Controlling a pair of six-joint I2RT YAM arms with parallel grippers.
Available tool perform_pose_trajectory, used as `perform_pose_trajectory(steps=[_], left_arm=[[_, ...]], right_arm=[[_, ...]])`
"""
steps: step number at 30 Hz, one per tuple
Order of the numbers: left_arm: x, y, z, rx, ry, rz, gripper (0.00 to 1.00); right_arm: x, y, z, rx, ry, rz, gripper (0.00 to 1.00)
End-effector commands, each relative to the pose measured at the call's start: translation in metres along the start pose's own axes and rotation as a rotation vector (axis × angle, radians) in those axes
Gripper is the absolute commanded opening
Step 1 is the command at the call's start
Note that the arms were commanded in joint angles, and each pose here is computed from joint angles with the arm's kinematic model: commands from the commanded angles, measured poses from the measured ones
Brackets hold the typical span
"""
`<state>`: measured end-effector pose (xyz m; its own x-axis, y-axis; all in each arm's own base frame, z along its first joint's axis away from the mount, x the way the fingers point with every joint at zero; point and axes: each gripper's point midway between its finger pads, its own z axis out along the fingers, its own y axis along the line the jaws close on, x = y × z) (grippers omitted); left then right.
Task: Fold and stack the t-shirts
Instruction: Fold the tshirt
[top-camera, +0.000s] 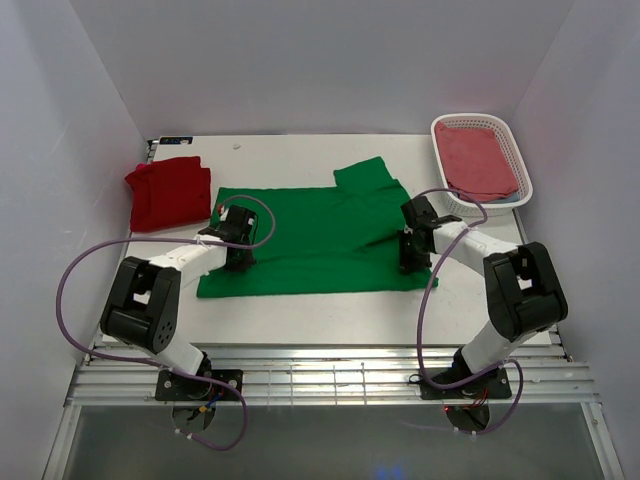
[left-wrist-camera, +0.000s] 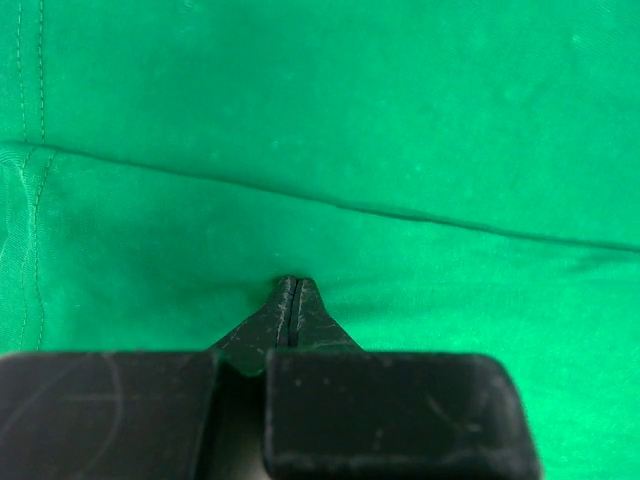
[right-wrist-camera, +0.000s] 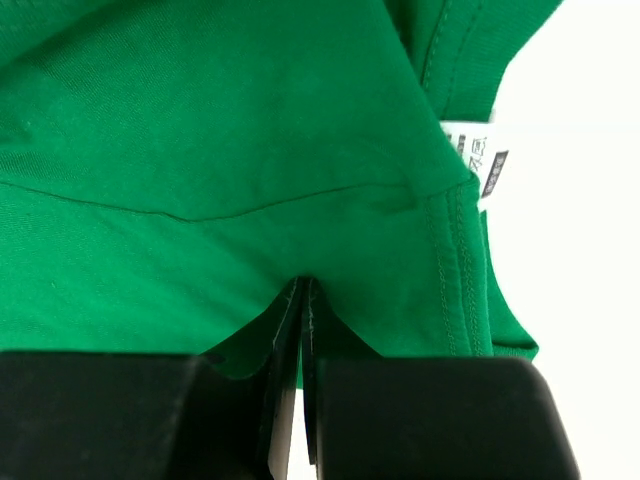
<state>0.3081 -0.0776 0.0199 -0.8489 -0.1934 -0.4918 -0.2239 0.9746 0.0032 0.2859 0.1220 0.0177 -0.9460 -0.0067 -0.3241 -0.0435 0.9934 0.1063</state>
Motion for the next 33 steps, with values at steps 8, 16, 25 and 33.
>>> perform_pose_trajectory(steps=[8, 16, 25, 33], left_arm=[[0.040, 0.020, -0.016, -0.033, 0.083, -0.032, 0.00], [-0.006, -0.002, -0.048, 0.072, -0.088, -0.037, 0.00], [-0.100, -0.109, -0.149, 0.507, -0.347, -0.014, 0.22], [-0.026, -0.233, -0.162, 0.823, -0.167, 0.205, 0.54]], right_arm=[[0.091, -0.022, -0.023, 0.058, 0.226, 0.033, 0.08], [0.044, -0.009, -0.063, 0.014, 0.088, -0.007, 0.08], [-0.081, 0.035, -0.103, -0.081, -0.145, -0.127, 0.37], [-0.111, 0.046, -0.047, -0.084, -0.063, -0.195, 0.40]])
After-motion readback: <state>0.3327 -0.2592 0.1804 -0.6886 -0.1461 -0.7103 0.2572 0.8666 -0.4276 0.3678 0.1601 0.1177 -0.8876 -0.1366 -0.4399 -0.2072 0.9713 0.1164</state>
